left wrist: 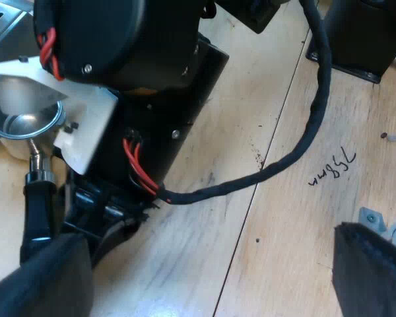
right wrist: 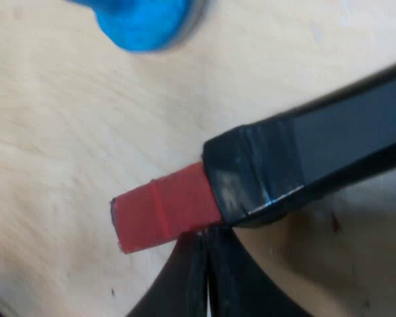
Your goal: Put the handle in the coffee machine
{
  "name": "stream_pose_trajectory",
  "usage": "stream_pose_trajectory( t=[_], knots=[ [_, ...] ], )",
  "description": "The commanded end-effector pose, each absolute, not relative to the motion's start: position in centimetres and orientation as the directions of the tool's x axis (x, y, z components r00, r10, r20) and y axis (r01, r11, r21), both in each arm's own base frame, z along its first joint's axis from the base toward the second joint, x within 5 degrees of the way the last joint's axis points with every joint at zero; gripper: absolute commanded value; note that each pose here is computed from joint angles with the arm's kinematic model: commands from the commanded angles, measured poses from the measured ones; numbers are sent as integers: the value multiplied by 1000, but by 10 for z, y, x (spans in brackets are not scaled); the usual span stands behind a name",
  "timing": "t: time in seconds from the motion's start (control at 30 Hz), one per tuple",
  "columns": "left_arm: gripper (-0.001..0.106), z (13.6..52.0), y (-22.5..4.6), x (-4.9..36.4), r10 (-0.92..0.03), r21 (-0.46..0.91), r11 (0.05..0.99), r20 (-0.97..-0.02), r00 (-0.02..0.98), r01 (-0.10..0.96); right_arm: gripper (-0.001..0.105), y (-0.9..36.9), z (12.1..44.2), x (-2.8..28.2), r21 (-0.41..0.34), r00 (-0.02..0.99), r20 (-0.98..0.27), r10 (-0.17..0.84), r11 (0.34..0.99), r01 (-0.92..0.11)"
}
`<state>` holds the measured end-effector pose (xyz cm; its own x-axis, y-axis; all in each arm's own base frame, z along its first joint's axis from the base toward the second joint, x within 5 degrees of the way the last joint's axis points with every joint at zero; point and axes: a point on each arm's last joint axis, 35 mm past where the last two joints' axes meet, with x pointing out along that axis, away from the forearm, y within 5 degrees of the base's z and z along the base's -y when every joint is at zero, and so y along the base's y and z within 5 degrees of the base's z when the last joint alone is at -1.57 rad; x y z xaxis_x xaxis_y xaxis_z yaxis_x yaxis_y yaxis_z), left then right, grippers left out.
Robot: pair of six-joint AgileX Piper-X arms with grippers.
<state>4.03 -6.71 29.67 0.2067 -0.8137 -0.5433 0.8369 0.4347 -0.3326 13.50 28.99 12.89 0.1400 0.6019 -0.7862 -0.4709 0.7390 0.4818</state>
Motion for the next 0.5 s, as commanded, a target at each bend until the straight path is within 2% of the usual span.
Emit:
stream_pose_trajectory(
  t=[0.03, 0.3, 0.43, 0.5],
  knots=[
    [75, 300, -67, 40, -815, -324, 439, -536, 219, 838, 0, 297, 135, 139, 509, 191, -734, 652, 714, -480],
    [75, 300, -67, 40, -815, -324, 439, -536, 219, 838, 0, 297, 135, 138, 514, 175, -738, 652, 711, -481],
    [75, 300, -67, 41, -805, -311, 459, -541, 242, 832, 0, 291, 132, 135, 480, 155, -784, 602, 744, -465],
    [75, 300, -66, 42, -799, -300, 471, -544, 256, 830, 0, 284, 130, 133, 437, 144, -824, 548, 776, -454]
  ],
)
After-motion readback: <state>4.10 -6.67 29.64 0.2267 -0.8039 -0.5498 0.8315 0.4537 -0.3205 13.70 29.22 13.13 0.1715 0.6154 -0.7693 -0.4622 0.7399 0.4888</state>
